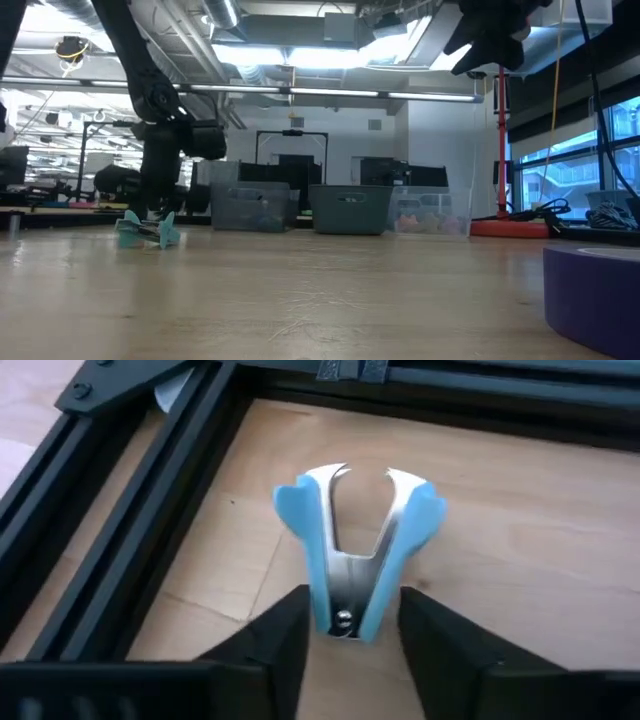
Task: Pick and place Stapler, Stapler remover, tape
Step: Put the blue staple remover into the transparent bin, then put the violet tape into the green bin
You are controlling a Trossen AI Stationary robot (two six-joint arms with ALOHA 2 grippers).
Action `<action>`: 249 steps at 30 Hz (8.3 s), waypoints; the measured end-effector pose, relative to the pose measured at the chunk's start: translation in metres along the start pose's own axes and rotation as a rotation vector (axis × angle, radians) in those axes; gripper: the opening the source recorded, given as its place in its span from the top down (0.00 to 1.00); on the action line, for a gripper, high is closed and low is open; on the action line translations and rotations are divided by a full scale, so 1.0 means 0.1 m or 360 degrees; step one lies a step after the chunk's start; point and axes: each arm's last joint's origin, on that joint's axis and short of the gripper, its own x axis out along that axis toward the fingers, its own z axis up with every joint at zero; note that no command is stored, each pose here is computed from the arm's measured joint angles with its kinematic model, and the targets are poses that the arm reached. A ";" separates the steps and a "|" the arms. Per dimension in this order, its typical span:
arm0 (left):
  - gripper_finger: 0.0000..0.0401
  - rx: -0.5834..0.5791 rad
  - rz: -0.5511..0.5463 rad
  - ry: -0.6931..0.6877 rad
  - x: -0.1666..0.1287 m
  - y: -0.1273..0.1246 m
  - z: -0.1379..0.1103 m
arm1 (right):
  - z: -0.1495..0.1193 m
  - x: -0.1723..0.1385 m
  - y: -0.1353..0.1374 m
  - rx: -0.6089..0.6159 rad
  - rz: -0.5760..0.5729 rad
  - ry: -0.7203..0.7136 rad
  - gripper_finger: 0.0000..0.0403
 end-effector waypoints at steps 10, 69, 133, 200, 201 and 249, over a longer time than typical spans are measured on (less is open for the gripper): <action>0.82 0.0029 0.0003 -0.0004 -0.01 -0.01 -0.02 | -0.01 0.00 0.00 0.0000 0.0027 0.0034 0.47; 0.82 0.1717 -0.2112 0.0498 -1.40 -0.76 -1.20 | -0.13 0.14 0.24 0.0006 0.0307 0.0301 0.47; 0.82 0.1822 -0.2416 0.0663 -1.92 -1.69 -1.22 | -0.78 1.84 0.73 -0.0630 0.0290 0.0584 0.95; 0.12 0.0666 -0.2609 -0.0722 -3.15 0.14 0.38 | 0.06 1.70 -1.60 0.0172 -0.0365 0.0519 0.98; 0.12 0.0664 -0.2609 -0.0723 -3.15 0.14 0.38 | 0.07 1.69 -1.59 0.0169 -0.0363 0.0504 0.97; 0.12 0.0687 -0.2380 -0.0878 -2.97 0.10 0.56 | -1.32 0.73 1.44 -0.0281 0.0596 0.0790 0.61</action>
